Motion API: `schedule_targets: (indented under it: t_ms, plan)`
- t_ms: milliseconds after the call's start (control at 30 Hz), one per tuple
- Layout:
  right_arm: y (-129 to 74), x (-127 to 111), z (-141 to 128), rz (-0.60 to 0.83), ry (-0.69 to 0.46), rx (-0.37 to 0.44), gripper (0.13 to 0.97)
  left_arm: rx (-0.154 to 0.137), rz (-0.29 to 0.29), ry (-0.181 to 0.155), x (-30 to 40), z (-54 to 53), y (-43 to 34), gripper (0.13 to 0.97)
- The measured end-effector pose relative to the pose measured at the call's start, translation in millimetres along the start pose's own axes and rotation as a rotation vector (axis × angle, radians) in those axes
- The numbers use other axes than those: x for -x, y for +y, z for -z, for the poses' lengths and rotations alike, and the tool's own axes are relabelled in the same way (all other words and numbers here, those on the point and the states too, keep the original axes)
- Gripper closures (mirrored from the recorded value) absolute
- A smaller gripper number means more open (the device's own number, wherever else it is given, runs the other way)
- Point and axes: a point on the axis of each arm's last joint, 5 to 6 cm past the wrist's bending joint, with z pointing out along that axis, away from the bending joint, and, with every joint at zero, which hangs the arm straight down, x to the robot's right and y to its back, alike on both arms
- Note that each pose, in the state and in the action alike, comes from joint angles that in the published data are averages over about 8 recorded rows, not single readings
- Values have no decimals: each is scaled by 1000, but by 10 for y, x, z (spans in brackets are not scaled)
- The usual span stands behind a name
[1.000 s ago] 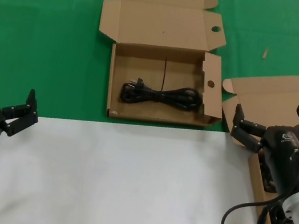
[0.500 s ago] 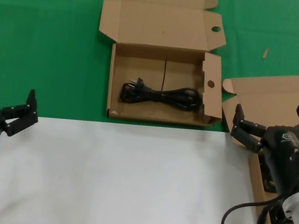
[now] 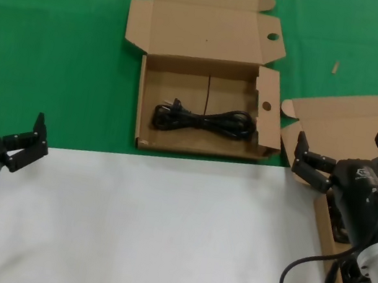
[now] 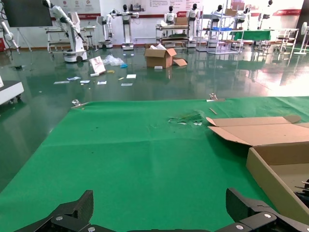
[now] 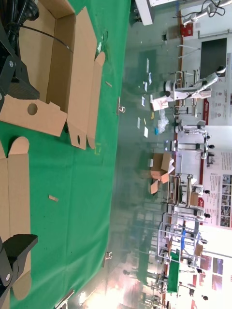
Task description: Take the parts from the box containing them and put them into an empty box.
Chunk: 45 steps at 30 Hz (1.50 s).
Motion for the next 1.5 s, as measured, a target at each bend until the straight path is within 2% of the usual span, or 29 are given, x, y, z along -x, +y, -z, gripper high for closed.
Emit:
schedule_targets:
  t_ms: [1500]
  plan:
    - [0, 0, 0, 0, 0, 0, 130, 0, 0, 0, 0, 0, 0, 132]
